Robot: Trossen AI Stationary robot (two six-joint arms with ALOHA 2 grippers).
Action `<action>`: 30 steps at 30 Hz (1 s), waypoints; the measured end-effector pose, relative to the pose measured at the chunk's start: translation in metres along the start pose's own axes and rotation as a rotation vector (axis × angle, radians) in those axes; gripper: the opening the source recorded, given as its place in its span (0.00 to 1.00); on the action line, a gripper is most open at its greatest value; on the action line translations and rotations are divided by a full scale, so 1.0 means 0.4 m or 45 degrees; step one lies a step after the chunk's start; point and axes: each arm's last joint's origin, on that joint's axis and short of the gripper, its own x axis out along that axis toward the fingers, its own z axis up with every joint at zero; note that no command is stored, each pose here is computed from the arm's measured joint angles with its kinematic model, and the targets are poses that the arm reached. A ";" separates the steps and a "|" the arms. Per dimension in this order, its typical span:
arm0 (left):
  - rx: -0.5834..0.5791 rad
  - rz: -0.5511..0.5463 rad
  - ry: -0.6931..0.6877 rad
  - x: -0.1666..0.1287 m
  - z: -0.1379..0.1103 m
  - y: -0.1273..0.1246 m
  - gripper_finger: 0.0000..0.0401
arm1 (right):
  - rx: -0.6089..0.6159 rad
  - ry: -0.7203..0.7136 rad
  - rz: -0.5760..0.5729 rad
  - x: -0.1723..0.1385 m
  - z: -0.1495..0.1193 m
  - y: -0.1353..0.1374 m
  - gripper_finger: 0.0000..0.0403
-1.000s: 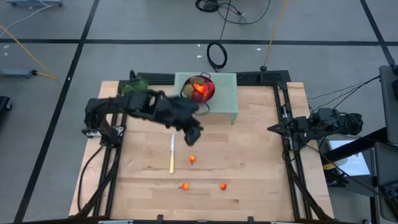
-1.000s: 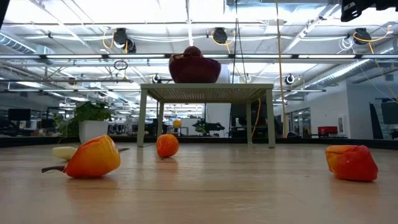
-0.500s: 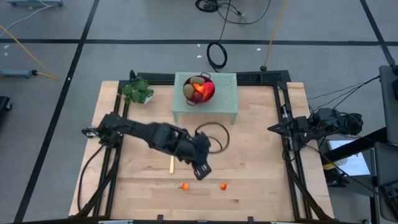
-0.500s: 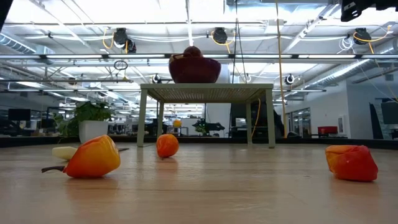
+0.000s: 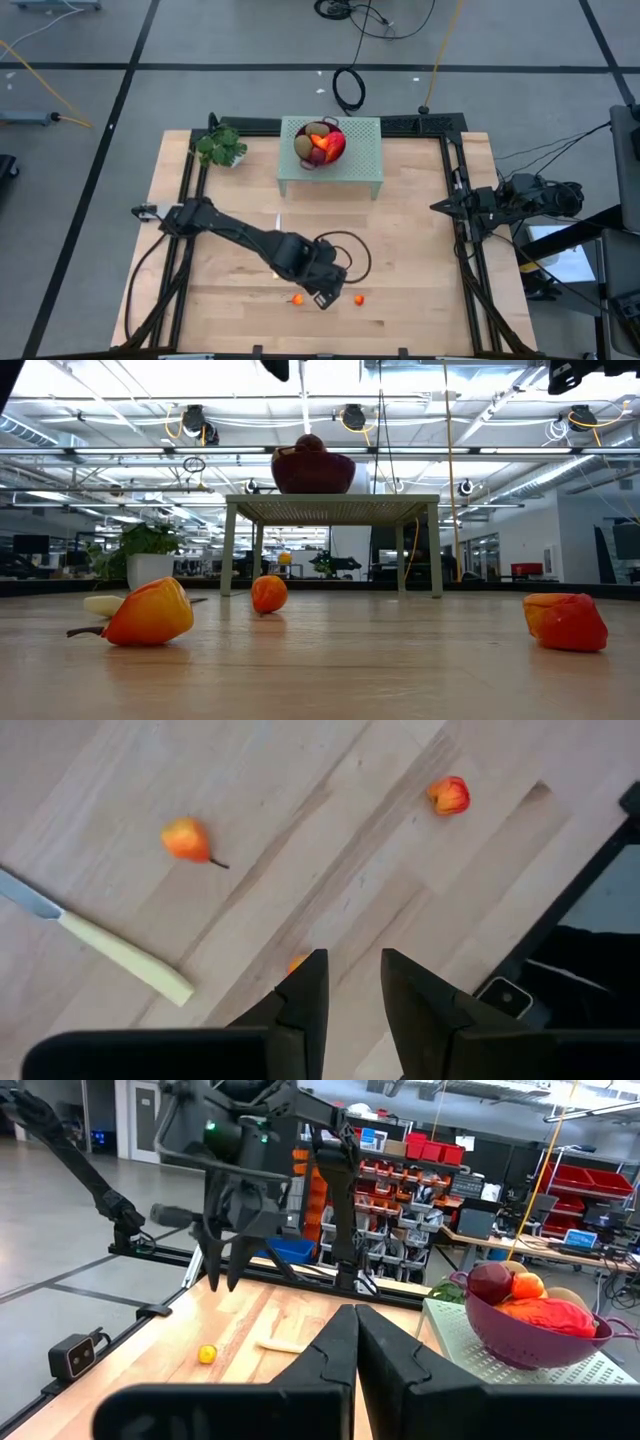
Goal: Pick & Place Fruit
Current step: Put the pear into the strainer bowl on the shelf
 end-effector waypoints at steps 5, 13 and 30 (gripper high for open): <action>-0.016 0.037 -0.051 0.002 -0.030 -0.014 0.23 | 0.000 0.000 0.000 0.000 0.000 0.000 0.00; -0.069 0.086 -0.067 -0.001 -0.067 -0.021 0.37 | 0.000 0.000 0.000 0.000 0.000 0.000 0.00; -0.002 0.150 0.056 0.075 -0.140 -0.033 0.81 | 0.000 0.000 0.000 0.000 0.000 0.000 0.00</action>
